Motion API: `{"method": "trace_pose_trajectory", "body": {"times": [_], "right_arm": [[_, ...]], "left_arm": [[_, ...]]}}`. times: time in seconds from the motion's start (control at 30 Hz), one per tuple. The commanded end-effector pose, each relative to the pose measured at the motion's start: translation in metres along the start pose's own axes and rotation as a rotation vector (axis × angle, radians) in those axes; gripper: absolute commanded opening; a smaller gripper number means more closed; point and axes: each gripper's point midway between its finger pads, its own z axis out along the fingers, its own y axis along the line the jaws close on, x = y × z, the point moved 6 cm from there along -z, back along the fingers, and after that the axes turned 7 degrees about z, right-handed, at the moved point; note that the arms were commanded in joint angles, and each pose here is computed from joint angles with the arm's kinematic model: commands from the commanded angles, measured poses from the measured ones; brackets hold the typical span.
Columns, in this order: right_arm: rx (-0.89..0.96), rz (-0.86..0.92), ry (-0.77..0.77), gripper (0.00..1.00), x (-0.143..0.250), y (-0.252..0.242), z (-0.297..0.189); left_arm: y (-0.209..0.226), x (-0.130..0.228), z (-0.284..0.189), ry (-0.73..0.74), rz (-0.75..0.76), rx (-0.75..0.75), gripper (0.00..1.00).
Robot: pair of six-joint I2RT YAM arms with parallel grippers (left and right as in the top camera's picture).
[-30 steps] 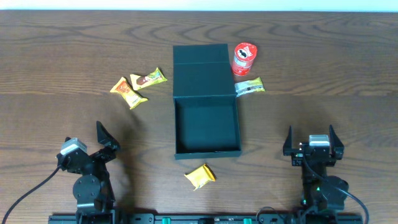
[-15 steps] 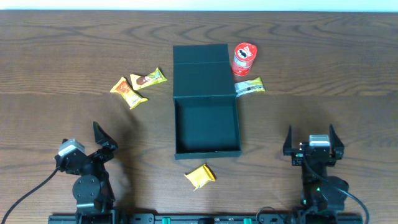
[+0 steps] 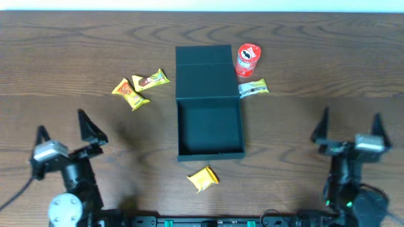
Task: Pack container
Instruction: 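Reach the left gripper to the two yellow candy packets and grasp one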
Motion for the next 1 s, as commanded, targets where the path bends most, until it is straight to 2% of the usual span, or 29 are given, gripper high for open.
{"method": "trace_pose_trajectory", "body": {"times": [0.0,0.07,0.17,0.27,0.4,0.47,0.6,0.8,0.9,0.97], "right_arm": [[0.063,0.007,0.022,0.99,-0.028,-0.004,0.028],[0.067,0.0,0.076,0.99,-0.046,-0.001,0.068],[0.054,-0.009,0.153,0.99,-0.064,0.008,0.123],[0.018,-0.023,0.272,0.99,-0.073,0.028,0.194],[-0.033,-0.044,0.414,0.99,-0.057,0.055,0.239],[-0.068,-0.062,0.504,0.99,-0.039,0.072,0.252],[-0.137,-0.109,0.697,0.99,0.01,0.104,0.253],[-0.279,-0.175,1.035,0.99,0.074,0.136,0.212],[-0.364,-0.104,1.175,0.99,0.093,0.153,0.189],[-0.445,-0.065,1.277,0.99,0.102,0.161,0.171]], "left_arm": [[-0.01,-0.045,0.02,-0.025,0.096,0.019,0.96],[-0.027,-0.077,0.051,-0.003,0.132,0.064,0.96],[-0.048,-0.095,0.102,0.092,0.155,0.117,0.95],[-0.081,-0.091,0.17,0.257,0.183,0.204,0.95],[-0.119,-0.072,0.218,0.379,0.213,0.264,0.95],[-0.141,-0.055,0.233,0.448,0.276,0.315,0.95],[-0.167,0.004,0.241,0.673,0.36,0.377,0.95],[-0.159,0.109,0.213,1.145,0.303,0.319,0.95],[-0.156,0.147,0.2,1.31,0.325,0.332,0.95],[-0.161,0.171,0.19,1.414,0.282,0.372,0.95]]}}
